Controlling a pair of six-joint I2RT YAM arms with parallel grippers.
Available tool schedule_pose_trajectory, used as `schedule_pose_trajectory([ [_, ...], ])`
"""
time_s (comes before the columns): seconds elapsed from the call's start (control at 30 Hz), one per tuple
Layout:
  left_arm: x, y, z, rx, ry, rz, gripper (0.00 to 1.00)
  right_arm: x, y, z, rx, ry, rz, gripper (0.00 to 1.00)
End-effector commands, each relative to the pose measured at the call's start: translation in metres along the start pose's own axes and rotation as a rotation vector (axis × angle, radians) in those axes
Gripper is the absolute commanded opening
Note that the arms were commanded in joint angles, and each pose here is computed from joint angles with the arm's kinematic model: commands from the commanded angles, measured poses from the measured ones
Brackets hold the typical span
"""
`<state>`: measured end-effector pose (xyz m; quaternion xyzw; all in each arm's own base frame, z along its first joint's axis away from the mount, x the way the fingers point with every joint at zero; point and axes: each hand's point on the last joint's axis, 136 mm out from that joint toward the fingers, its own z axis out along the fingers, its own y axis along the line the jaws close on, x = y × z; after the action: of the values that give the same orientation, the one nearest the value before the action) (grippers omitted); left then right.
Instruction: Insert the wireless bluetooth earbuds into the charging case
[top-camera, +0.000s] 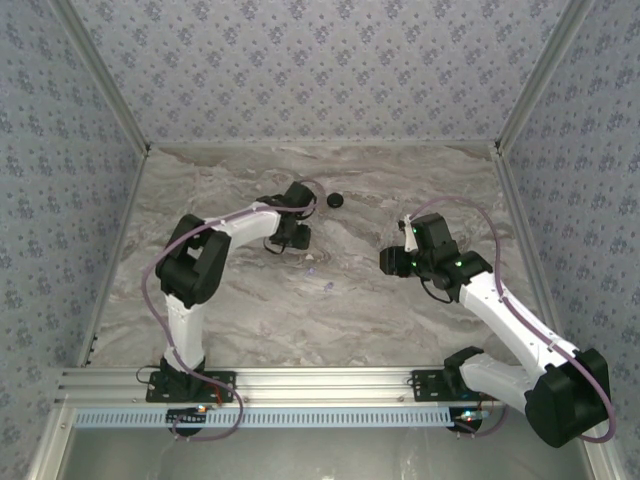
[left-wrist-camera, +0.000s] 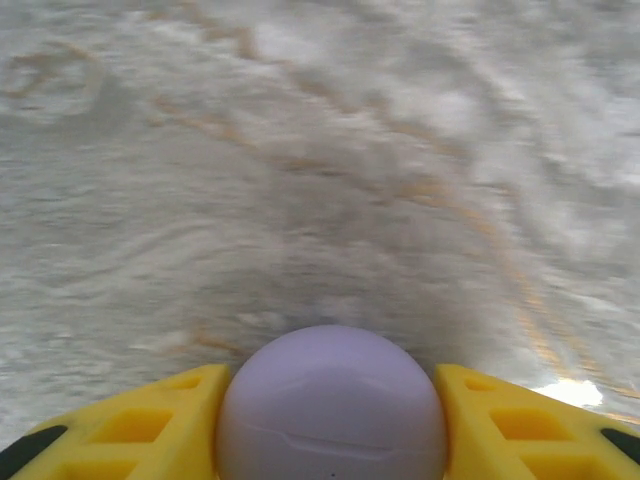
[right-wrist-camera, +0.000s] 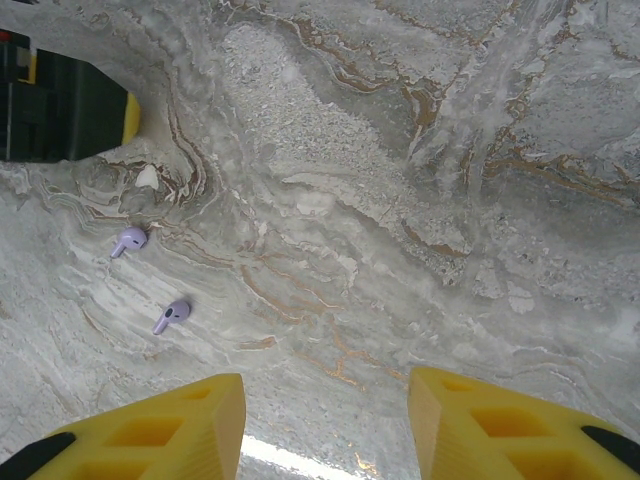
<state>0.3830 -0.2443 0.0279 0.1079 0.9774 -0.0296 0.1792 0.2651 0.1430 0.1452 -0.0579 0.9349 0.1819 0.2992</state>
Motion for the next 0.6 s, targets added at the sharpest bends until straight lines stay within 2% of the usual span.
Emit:
schedule_pose_trajectory([
  [0.0,0.001,-0.036,-0.005,0.047,0.004,0.009,0.46,0.005,-0.007,0.002,0.029,0.016,0.009,0.48],
  [0.27,0.007,-0.090,0.004,0.086,0.024,0.063,0.46,0.012,-0.010,0.005,0.034,0.030,0.018,0.48],
  [0.47,0.013,-0.109,0.012,0.096,0.047,0.076,0.47,0.016,-0.013,0.008,0.040,0.041,0.022,0.48],
  [0.57,0.014,-0.112,0.010,0.105,0.043,0.079,0.52,0.019,-0.014,0.010,0.040,0.052,0.024,0.48],
])
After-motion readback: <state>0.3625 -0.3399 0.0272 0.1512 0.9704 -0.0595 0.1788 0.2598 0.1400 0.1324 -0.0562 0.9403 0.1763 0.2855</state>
